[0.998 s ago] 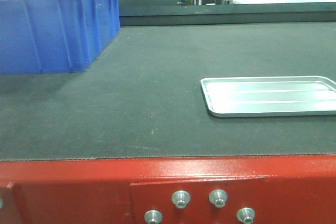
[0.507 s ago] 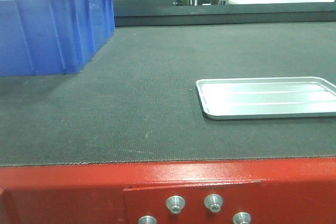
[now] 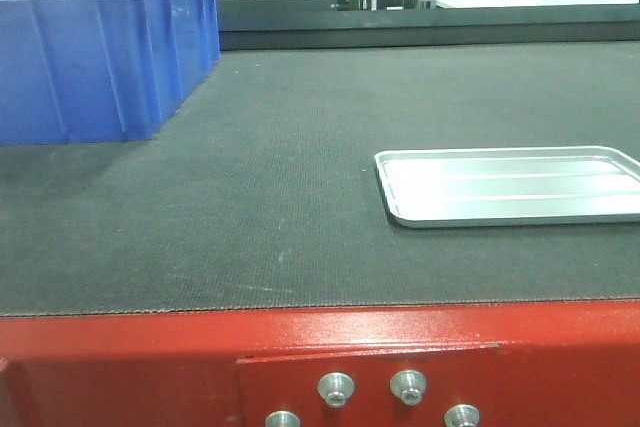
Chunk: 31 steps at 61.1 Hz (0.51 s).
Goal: Grab orange capacitor from left shelf to right conveyor
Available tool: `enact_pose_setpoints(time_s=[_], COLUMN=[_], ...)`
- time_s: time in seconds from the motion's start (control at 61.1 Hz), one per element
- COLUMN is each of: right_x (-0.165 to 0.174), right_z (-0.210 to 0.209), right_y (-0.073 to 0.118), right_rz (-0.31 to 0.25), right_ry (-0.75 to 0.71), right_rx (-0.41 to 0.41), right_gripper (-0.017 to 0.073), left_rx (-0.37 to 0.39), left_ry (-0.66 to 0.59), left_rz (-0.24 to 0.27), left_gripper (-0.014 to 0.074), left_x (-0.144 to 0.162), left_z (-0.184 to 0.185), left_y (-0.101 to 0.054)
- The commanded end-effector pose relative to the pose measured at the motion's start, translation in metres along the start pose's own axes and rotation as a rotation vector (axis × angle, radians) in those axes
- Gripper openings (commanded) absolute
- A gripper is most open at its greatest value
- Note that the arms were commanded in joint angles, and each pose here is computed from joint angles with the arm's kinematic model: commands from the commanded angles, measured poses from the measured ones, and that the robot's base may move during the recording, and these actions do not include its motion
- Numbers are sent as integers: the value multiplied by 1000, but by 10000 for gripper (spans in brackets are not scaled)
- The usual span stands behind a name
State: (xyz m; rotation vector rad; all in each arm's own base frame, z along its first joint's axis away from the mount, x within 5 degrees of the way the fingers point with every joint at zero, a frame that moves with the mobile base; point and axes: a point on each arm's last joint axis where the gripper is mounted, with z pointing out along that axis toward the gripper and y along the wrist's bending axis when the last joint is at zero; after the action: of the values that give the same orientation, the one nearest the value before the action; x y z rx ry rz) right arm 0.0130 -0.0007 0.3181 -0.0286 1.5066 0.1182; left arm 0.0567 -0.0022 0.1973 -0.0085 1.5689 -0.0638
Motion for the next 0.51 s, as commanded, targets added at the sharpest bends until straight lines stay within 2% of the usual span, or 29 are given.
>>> enact_pose_setpoints(time_s=[0.0, 0.262, 0.343, 0.491], right_x=[-21, -42, -45, -32], right_z=[17, 96, 121, 161], right_y=[2, 7, 12, 29], right_rz=[-21, -22, -20, -11], right_ry=[-82, -55, -67, -78], right_rx=[-4, -30, -62, -160], right_gripper=[115, 115, 115, 115], left_rx=[0, 0, 0, 0], left_ry=[-106, -106, -106, -106], left_rz=[-3, -3, -3, -3], left_gripper=[-127, -127, -127, -127], left_x=[-10, -10, -10, -10], left_z=[-2, -2, -2, -2], left_y=[0, 0, 0, 0])
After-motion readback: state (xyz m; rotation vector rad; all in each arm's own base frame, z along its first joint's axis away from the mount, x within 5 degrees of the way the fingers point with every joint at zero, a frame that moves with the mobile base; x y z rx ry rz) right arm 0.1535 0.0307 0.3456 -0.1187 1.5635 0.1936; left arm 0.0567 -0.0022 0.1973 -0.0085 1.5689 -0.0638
